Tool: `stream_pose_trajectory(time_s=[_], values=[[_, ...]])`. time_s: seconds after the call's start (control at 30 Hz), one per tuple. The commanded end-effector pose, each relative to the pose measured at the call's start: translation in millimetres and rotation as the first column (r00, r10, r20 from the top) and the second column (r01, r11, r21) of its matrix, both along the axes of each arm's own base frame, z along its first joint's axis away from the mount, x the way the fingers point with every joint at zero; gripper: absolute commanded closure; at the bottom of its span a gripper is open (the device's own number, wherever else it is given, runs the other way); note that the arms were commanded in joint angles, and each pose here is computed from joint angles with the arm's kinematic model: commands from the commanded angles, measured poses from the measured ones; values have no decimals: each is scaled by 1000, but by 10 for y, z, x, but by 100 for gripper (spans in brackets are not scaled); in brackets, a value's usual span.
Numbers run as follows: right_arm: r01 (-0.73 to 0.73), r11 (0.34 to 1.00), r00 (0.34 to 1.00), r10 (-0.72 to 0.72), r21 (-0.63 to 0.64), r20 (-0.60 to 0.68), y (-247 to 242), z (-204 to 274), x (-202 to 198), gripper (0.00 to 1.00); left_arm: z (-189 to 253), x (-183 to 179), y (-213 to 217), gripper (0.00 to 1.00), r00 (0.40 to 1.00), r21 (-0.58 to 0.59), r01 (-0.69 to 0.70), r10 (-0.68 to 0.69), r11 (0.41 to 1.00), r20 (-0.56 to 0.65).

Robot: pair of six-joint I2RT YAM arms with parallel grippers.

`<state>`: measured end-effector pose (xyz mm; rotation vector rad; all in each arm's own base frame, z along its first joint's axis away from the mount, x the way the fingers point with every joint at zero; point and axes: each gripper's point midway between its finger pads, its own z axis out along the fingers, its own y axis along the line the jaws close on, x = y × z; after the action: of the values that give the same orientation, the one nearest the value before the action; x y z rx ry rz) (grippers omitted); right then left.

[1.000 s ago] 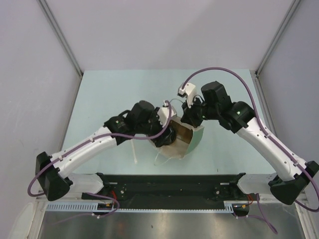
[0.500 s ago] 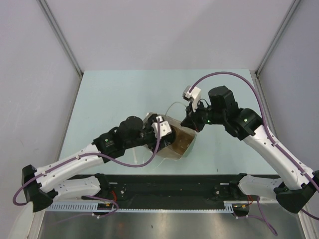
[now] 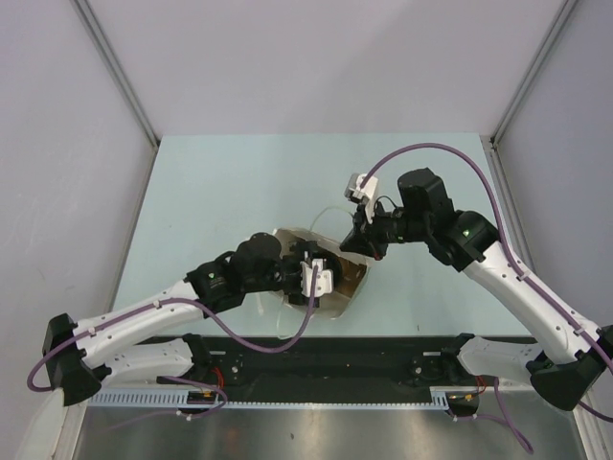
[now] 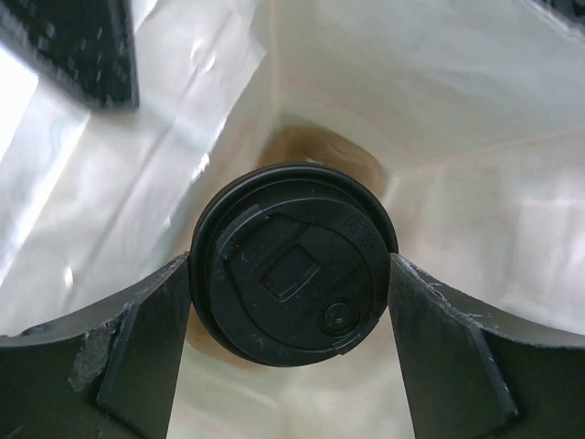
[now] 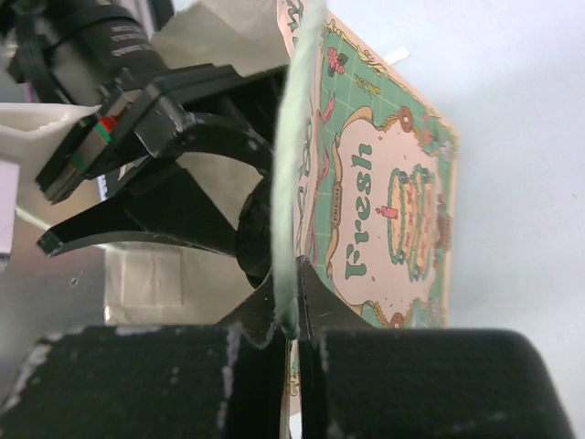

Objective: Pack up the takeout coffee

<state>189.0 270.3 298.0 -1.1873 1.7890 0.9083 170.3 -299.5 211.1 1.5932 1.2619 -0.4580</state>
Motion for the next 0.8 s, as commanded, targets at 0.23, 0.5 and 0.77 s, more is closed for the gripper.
stream_pose_trajectory(time_s=[0.23, 0.5, 0.77], values=[[-180, 982, 978, 172, 54, 122, 80, 190, -126, 100, 426, -153, -85, 66, 962, 60, 216, -223, 975, 156], [-217, 973, 968, 205, 73, 145, 141, 249, -161, 100, 90, -102, -199, 66, 950, 155, 262, -283, 953, 131], [-256, 966, 954, 246, 36, 172, 199, 182, -200, 100, -105, 22, -318, 66, 955, 239, 253, -282, 938, 96]])
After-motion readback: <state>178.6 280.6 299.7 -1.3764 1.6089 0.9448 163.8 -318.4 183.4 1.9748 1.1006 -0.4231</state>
